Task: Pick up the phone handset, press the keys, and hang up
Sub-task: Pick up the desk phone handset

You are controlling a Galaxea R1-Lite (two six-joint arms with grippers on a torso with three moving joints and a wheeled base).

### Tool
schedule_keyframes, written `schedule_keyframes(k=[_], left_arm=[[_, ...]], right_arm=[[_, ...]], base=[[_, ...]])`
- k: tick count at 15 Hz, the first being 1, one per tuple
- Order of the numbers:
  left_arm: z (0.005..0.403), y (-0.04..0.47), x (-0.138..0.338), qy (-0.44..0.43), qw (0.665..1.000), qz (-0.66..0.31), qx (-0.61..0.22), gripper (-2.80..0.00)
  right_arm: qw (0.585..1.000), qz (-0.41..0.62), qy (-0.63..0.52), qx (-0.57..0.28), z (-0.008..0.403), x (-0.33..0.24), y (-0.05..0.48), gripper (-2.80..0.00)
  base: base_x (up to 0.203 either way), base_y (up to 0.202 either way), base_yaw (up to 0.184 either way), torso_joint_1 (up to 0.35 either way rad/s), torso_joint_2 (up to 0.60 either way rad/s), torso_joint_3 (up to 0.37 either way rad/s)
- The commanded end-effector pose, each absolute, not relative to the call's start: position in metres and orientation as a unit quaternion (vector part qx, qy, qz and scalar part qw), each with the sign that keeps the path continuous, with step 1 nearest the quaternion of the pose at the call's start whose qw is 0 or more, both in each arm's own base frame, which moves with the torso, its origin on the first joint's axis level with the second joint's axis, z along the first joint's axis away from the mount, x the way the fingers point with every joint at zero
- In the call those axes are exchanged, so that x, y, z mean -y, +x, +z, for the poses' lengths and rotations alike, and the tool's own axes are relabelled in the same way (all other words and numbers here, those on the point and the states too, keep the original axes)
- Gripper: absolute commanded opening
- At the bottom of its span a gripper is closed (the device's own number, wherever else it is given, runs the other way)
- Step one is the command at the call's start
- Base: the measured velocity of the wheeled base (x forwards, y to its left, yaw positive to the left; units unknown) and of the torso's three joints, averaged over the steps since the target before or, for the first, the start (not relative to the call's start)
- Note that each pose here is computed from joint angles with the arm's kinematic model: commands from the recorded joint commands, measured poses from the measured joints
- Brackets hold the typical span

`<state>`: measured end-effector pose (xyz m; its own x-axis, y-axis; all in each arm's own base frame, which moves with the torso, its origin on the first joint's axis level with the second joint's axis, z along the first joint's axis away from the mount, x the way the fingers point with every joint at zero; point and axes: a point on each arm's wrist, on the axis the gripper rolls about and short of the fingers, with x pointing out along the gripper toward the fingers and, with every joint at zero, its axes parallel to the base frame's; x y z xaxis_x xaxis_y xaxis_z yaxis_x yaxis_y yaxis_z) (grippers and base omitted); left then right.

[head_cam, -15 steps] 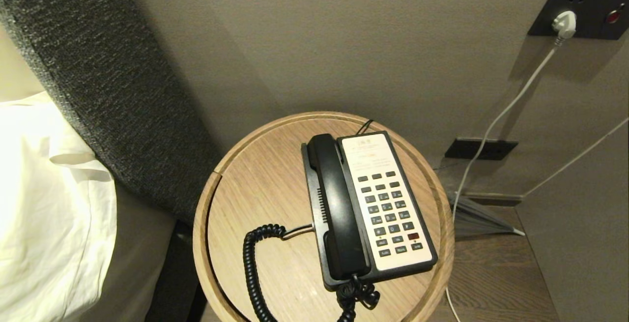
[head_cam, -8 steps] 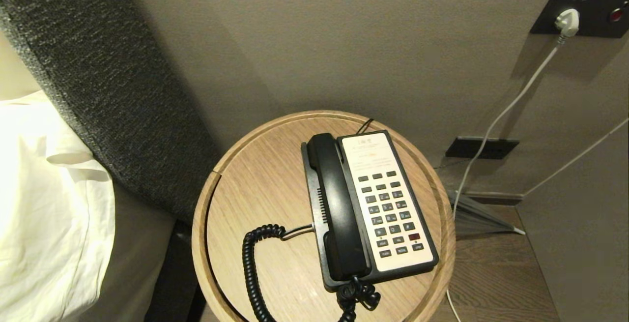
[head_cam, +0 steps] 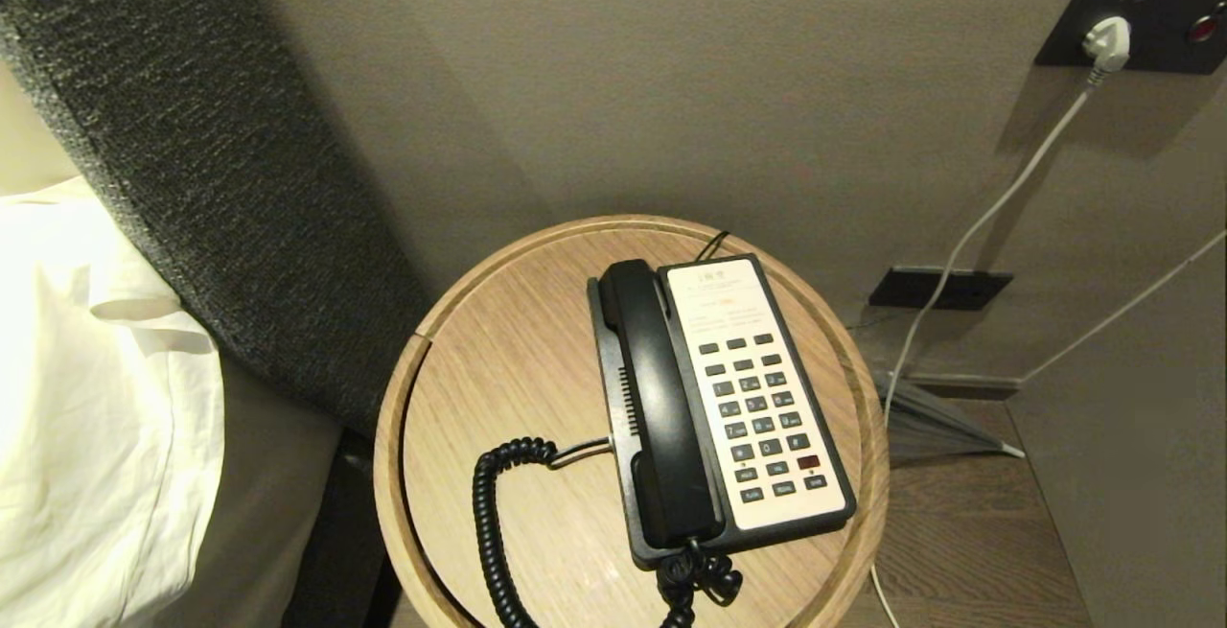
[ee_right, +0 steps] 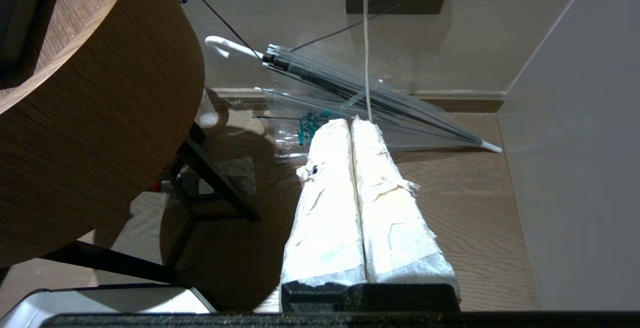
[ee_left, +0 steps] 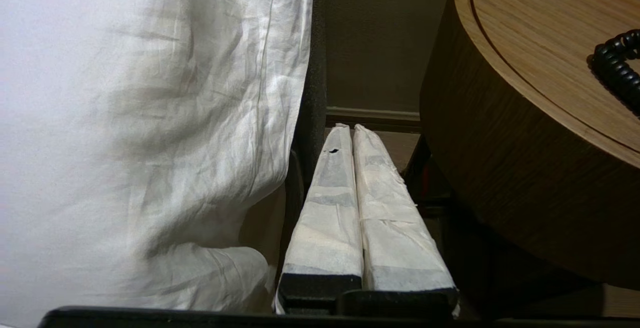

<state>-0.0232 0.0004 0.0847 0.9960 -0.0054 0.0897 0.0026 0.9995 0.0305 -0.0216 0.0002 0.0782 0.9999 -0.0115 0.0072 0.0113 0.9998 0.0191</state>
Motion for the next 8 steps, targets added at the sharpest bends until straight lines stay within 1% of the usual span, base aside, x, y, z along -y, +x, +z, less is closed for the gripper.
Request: schedule_keyframes(k=[1,2,4,6,8], left_arm=[[0.074,-0.02,0.0,0.009,1.0,-0.001,0.027,-2.8],[0.074,-0.02,0.0,0.007,1.0,0.0,0.026,-2.8],[0.085,-0.023,0.0,0.053,0.998,-0.013,0.026,-2.8],[0.122,-0.034,0.001,0.06,0.996,-0.027,0.052,-2.8],[0.172,-0.035,0.002,0.046,0.997,-0.048,0.043,-2.8]], right_arm=[[1.0,-0.006,0.01,0.0,0.076,0.0,-0.021,-2.8],[1.0,-0.006,0.01,0.0,0.076,0.0,-0.021,-2.8],[1.0,-0.006,0.01,0.0,0.076,0.0,-0.021,-2.8],[1.0,-0.006,0.01,-0.001,0.076,0.0,-0.021,-2.8],[1.0,-0.006,0.01,0.0,0.076,0.0,-0.021,-2.8]], base=[[0.0,0.0,0.0,0.0,0.0,0.0],[0.0,0.0,0.0,0.0,0.0,0.0],[0.0,0.0,0.0,0.0,0.0,0.0],[0.0,0.0,0.0,0.0,0.0,0.0],[0.0,0.0,0.0,0.0,0.0,0.0]])
